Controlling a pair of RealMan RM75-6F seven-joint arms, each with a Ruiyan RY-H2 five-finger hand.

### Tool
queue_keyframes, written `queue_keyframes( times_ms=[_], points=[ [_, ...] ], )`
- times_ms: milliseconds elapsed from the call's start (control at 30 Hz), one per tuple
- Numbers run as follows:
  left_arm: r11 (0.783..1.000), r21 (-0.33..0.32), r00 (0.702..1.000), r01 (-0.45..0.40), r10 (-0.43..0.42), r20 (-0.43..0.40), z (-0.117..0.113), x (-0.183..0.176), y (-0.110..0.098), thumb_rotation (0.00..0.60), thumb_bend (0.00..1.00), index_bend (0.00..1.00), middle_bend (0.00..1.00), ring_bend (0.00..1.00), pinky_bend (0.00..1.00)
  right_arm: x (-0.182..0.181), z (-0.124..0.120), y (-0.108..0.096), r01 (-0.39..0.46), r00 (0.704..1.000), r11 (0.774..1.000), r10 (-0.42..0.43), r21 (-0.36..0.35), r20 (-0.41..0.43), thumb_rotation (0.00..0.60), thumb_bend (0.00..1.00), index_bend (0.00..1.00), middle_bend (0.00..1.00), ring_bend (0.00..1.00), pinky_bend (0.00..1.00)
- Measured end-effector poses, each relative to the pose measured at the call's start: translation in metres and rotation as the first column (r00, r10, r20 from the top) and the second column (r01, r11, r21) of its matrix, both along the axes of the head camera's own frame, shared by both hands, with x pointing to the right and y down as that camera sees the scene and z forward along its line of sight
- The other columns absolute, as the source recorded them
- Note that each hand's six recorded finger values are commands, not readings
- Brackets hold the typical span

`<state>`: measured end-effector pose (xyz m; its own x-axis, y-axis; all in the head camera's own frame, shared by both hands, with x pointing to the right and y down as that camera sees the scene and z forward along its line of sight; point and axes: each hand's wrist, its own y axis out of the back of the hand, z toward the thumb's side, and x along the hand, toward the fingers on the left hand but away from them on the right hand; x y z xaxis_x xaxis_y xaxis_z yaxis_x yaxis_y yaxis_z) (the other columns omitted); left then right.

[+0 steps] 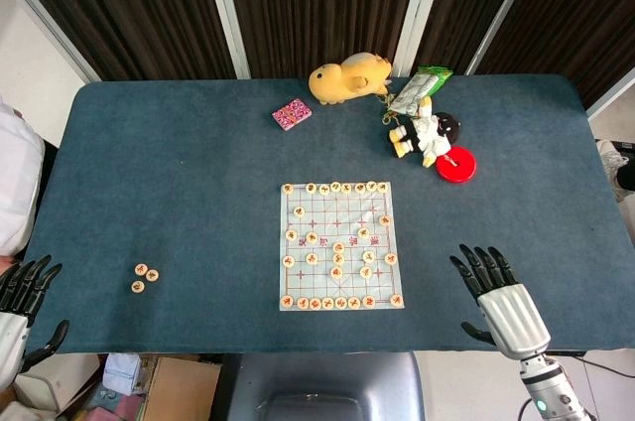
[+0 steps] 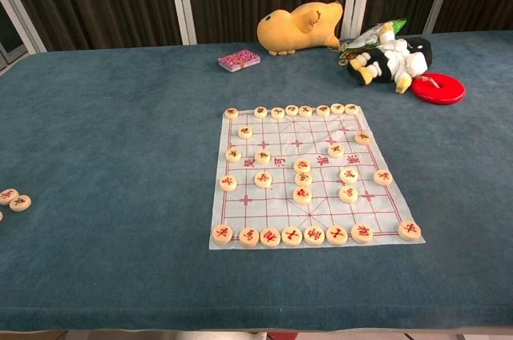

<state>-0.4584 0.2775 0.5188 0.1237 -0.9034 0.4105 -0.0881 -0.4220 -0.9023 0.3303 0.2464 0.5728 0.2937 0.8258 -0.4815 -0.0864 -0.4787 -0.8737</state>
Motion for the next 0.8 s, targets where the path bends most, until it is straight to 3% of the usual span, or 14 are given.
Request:
queue_keyframes(
  times_ms=[167, 367, 433, 633, 800],
  points=[
    [1.000, -0.003, 1.000, 0.007, -0.007, 0.000, 0.000, -0.002, 0.000, 0.600, 0.37, 0.00, 0.00, 0.00, 0.01, -0.006, 0.008, -0.006, 0.029, 0.999, 1.000, -0.029, -0.009, 0.019, 0.600, 0.20, 0.02, 0.00, 0.00, 0.00],
    [1.000, -0.004, 1.000, 0.012, -0.012, -0.007, 0.000, -0.003, -0.001, 0.600, 0.37, 0.00, 0.00, 0.00, 0.01, -0.029, 0.037, -0.026, 0.131, 0.989, 0.989, -0.125, -0.068, 0.083, 0.600, 0.29, 0.26, 0.00, 0.00, 0.00],
    [1.000, -0.006, 1.000, 0.008, -0.008, -0.007, 0.001, -0.002, -0.001, 0.600, 0.37, 0.00, 0.00, 0.00, 0.01, -0.045, 0.047, -0.037, 0.191, 0.978, 0.978, -0.183, -0.085, 0.097, 0.600, 0.34, 0.33, 0.00, 0.00, 0.00],
    [1.000, -0.008, 1.000, 0.006, -0.006, -0.011, 0.000, -0.002, -0.001, 0.600, 0.37, 0.00, 0.00, 0.00, 0.01, -0.094, 0.071, -0.070, 0.340, 0.939, 0.934, -0.331, -0.108, 0.096, 0.600, 0.35, 0.43, 0.00, 0.00, 0.00],
    [1.000, 0.000, 1.000, 0.007, -0.007, -0.016, -0.002, -0.003, -0.001, 0.600, 0.37, 0.00, 0.00, 0.00, 0.01, -0.123, 0.089, -0.083, 0.400, 0.916, 0.907, -0.392, -0.129, 0.082, 0.600, 0.36, 0.48, 0.00, 0.00, 0.00]
  ],
)
